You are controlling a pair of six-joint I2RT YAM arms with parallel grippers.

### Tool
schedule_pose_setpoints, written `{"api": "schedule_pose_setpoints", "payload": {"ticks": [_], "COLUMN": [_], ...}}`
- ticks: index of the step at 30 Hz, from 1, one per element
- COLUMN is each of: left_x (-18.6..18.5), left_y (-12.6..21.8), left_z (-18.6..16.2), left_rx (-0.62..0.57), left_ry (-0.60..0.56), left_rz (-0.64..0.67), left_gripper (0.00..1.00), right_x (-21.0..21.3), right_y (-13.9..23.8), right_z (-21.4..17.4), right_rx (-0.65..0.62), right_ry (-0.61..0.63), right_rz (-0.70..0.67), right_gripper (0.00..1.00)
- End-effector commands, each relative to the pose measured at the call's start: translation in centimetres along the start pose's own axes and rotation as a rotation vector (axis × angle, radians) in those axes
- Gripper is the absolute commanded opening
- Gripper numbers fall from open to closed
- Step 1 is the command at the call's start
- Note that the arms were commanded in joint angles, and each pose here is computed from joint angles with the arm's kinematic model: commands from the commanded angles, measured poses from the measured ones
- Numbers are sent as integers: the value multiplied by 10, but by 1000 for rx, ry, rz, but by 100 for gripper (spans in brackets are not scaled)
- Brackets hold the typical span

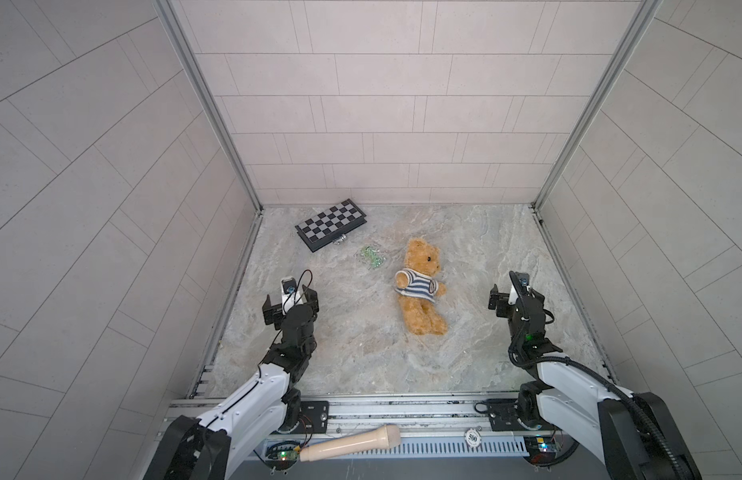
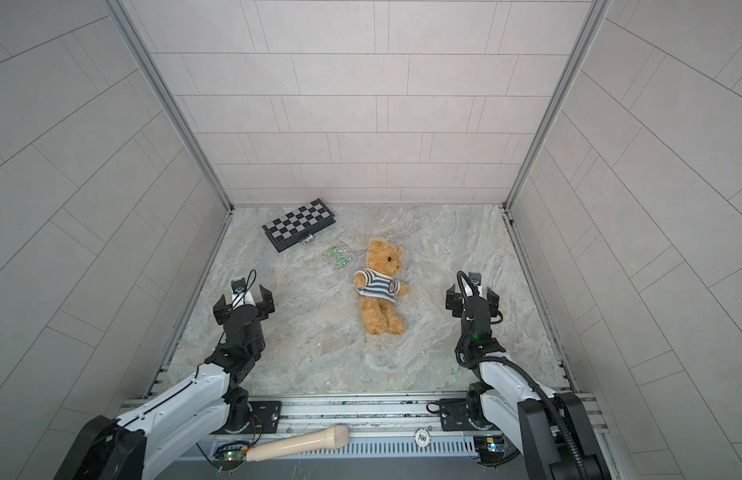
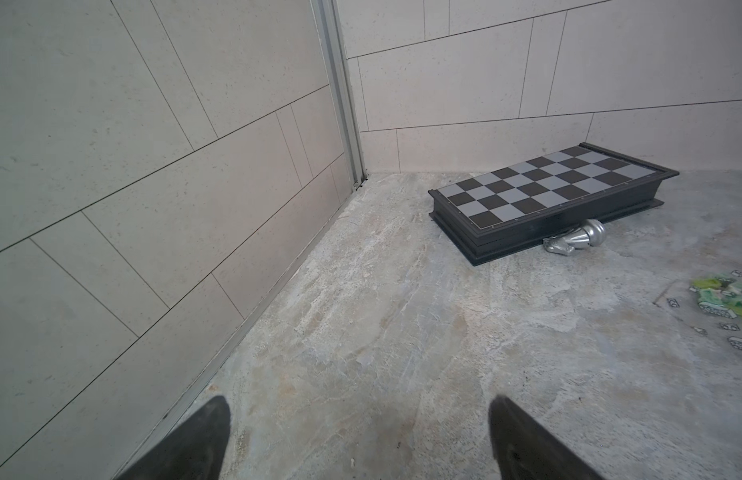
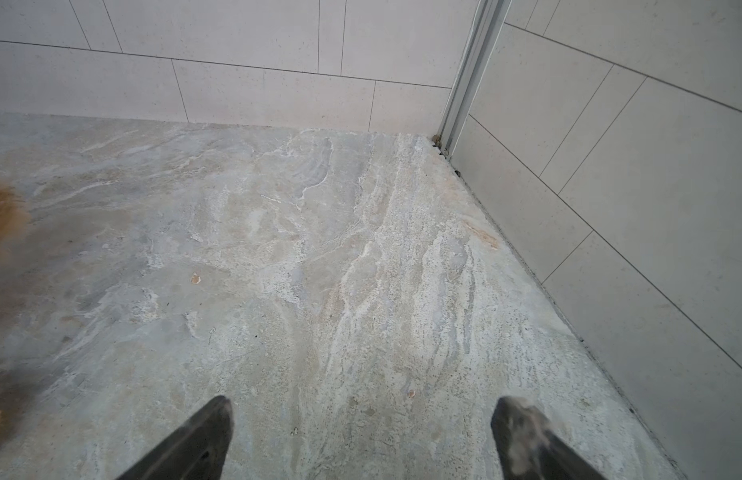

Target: Dress the teddy bear

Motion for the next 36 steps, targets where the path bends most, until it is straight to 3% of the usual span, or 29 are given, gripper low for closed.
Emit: {"api": "schedule_pose_setpoints", "payload": {"ticks": [1, 16, 27, 36], "left_x": [-3, -7, -14, -23], "left_y": [-6, -40, -64, -67], "left_z": [10, 19, 24, 19], "left_rx": [-35, -44, -12, -48], "left_ry": [37, 90, 111, 151], "left_rz": [-30, -47, -100, -179], "left_gripper": [100, 100, 100, 100], "right_x": [-3, 3, 9, 12], "right_y": [-3, -31, -50, -60], "right_z": [12, 19, -2, 1], "right_rx": [-64, -110, -156, -89], "right_ry": [-28, -35, -52, -27], "right_rz": [-26, -51, -76, -67], "right_gripper": [100, 100, 100, 100]}}
Point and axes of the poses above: each gripper's point midway between its finger pads, its own y axis back along the fingers, its own x axis along the line the jaws close on, z = x × y, the point moved 7 cm from there along y, back along the fingers, and after that the axes turned 6 degrees about y, right-handed, at the moved point
